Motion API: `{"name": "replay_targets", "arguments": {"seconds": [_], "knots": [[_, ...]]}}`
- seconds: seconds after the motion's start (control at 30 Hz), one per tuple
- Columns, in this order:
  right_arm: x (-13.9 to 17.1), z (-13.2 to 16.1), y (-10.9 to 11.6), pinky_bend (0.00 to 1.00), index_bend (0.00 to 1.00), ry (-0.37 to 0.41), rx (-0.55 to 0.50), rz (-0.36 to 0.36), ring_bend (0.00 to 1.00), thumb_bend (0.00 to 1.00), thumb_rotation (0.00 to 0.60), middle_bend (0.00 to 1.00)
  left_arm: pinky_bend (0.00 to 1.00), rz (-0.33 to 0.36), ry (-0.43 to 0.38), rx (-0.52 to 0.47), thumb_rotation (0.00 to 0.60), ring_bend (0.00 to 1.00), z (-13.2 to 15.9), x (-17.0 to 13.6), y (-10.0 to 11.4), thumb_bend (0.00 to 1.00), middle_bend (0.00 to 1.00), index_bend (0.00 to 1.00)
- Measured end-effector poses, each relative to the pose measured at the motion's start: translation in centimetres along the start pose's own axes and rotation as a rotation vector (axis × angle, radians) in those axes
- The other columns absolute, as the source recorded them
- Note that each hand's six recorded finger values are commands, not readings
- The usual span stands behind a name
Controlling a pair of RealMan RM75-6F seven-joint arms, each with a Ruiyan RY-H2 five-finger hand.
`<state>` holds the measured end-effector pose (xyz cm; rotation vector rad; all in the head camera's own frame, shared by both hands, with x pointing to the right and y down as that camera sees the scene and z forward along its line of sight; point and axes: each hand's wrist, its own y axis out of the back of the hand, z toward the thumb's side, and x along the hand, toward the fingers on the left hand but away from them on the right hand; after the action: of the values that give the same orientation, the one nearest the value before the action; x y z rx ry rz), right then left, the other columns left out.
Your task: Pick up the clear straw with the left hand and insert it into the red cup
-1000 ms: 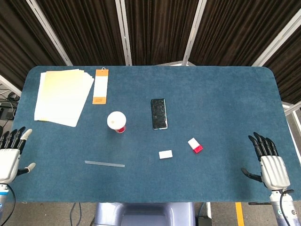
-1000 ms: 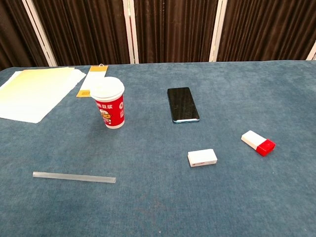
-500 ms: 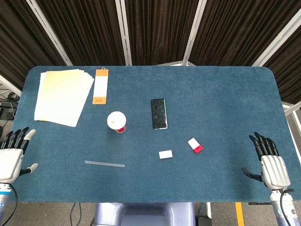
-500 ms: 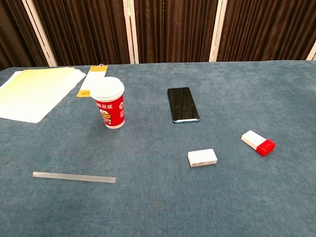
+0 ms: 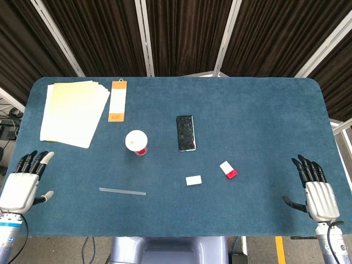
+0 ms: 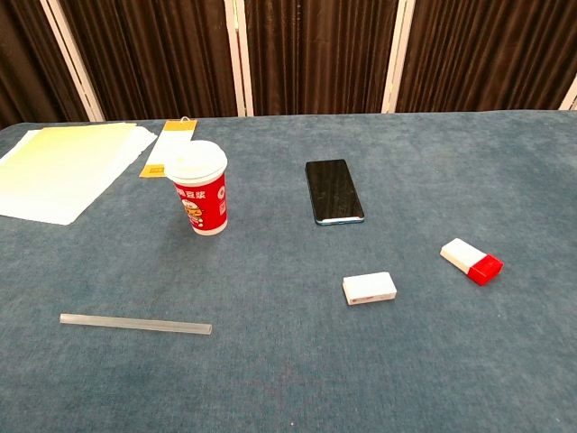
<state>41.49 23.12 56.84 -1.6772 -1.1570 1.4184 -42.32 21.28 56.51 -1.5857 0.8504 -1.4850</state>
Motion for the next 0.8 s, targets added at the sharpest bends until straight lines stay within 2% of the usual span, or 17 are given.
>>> {"name": "replay_targets", "arguments": {"seconds": [0.07,0.13,0.23,0.33,0.4,0.5,0.8], "knots": [[0.0,0.0,0.0,0.00,0.03,-0.002,0.000,0.001,0.00,0.14,0.600,0.00,0.43,-0.013,-0.020,0.013,0.600,0.44,0.8,0.3,-0.4,0.00,0.47,0.20],[0.0,-0.1,0.0,0.00,0.03,-0.003,-0.001,0.004,0.00,0.15,0.600,0.00,0.58,-0.034,-0.041,0.020,0.600,0.67,1.8,0.5,-1.0,0.00,0.70,0.29],[0.0,-0.1,0.0,0.00,0.03,-0.008,-0.005,0.011,0.00,0.15,0.600,0.00,0.69,-0.082,-0.065,-0.004,0.600,0.83,3.4,0.8,-2.0,0.04,0.88,0.43],[0.0,-0.2,0.0,0.00,0.03,-0.010,-0.008,0.012,0.00,0.15,0.600,0.00,0.75,-0.130,-0.081,-0.013,0.600,0.90,4.8,1.1,-3.1,0.09,0.96,0.53],[0.0,-0.2,0.0,0.00,0.03,-0.010,-0.009,0.011,0.00,0.15,0.600,0.00,0.76,-0.157,-0.087,-0.009,0.600,0.92,5.5,1.3,-3.7,0.15,0.98,0.55],[0.0,-0.2,0.0,0.00,0.03,-0.012,-0.011,0.011,0.00,0.15,0.600,0.00,0.77,-0.204,-0.086,-0.010,0.600,0.93,6.4,1.6,-4.6,0.24,1.00,0.55],[0.0,-0.2,0.1,0.00,0.03,-0.016,-0.015,0.010,0.00,0.15,0.600,0.00,0.77,-0.322,-0.069,-0.005,0.600,0.93,8.3,3.2,-6.9,0.30,1.00,0.55]]}}
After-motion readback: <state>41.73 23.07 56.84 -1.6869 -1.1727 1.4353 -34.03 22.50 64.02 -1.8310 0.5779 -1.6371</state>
